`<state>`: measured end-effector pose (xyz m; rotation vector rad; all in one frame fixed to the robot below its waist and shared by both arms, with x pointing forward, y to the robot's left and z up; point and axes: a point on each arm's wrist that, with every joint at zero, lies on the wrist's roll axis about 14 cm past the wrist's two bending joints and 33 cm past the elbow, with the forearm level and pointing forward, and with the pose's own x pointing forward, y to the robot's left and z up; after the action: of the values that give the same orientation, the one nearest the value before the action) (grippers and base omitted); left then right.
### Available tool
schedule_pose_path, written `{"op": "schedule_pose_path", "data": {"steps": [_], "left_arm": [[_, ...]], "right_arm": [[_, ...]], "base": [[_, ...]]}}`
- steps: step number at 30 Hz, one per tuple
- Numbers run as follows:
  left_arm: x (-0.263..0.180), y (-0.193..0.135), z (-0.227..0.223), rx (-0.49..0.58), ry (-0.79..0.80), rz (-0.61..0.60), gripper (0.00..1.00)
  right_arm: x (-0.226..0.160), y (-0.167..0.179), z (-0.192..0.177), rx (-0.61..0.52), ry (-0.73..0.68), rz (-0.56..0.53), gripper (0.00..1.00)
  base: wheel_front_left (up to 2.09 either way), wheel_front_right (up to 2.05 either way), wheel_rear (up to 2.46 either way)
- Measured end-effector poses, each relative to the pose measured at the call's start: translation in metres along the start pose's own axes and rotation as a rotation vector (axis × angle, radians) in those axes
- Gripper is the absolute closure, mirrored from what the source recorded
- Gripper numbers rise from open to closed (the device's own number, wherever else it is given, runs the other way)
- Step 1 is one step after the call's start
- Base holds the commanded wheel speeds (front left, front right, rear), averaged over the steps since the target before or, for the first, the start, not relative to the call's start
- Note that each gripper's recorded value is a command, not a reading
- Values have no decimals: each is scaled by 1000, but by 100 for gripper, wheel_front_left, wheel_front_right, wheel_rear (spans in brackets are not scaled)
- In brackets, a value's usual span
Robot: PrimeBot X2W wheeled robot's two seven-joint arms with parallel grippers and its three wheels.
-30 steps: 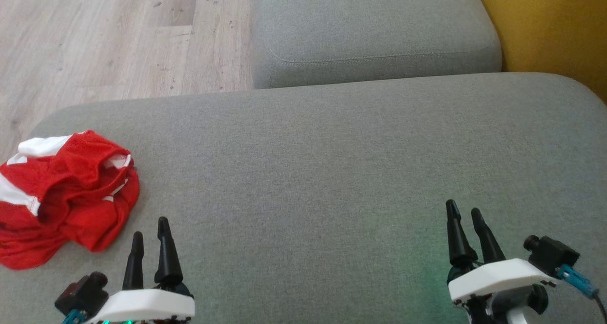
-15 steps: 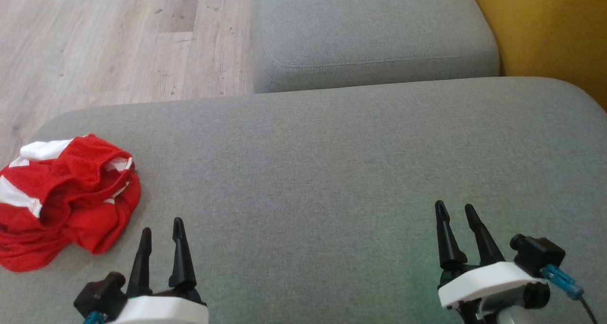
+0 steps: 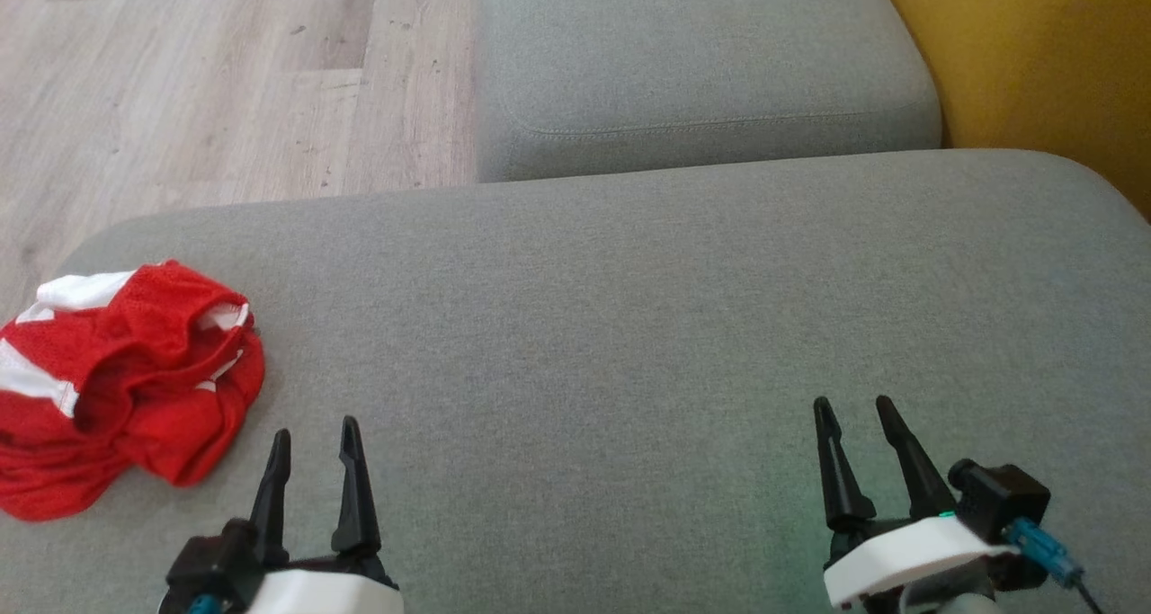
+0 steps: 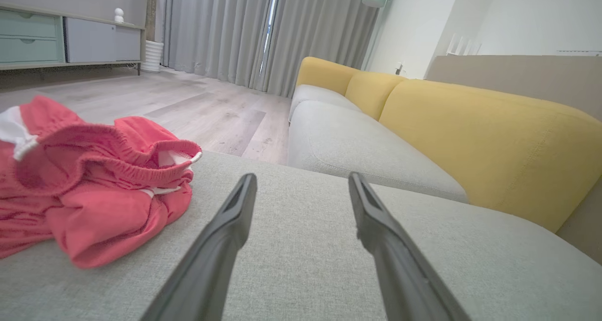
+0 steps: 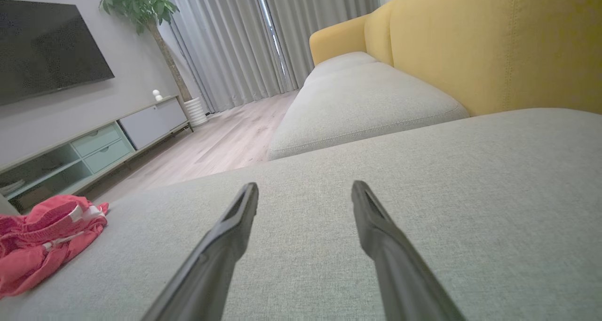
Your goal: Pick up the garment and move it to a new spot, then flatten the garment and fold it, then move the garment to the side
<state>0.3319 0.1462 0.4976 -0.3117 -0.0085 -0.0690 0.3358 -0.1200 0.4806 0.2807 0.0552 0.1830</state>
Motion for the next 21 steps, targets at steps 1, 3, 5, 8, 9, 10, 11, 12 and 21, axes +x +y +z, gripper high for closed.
{"op": "schedule_pose_path", "data": {"steps": [1,3,5,8,9,10,11,12,21], "left_arm": [[0,-1,0,12,-2,-3,0],[0,-2,2,35,-11,-11,0],[-1,-4,2,61,-16,-20,0],[-1,-7,3,97,-22,-31,0],[-2,-7,3,107,-24,-34,0],[-2,-8,2,120,-24,-38,0],[-3,-9,1,134,-20,-43,0],[-3,-10,-1,147,-19,-47,0],[-5,-22,1,263,-47,-98,0]], "right_arm": [[-1,0,0,-9,0,1,0],[-1,1,1,-33,-9,6,0],[-2,2,2,-58,-15,15,0],[-3,4,4,-93,-23,24,0],[-3,5,4,-107,-25,27,0],[-3,5,4,-121,-26,30,0],[-3,6,4,-134,-25,34,0],[-4,7,4,-147,-26,38,0],[-6,18,6,-264,-51,86,0]], "base": [[0,0,0],[0,0,0],[0,0,0],[0,0,0],[0,0,0],[0,0,0],[0,0,0],[0,0,0],[0,0,0]]}}
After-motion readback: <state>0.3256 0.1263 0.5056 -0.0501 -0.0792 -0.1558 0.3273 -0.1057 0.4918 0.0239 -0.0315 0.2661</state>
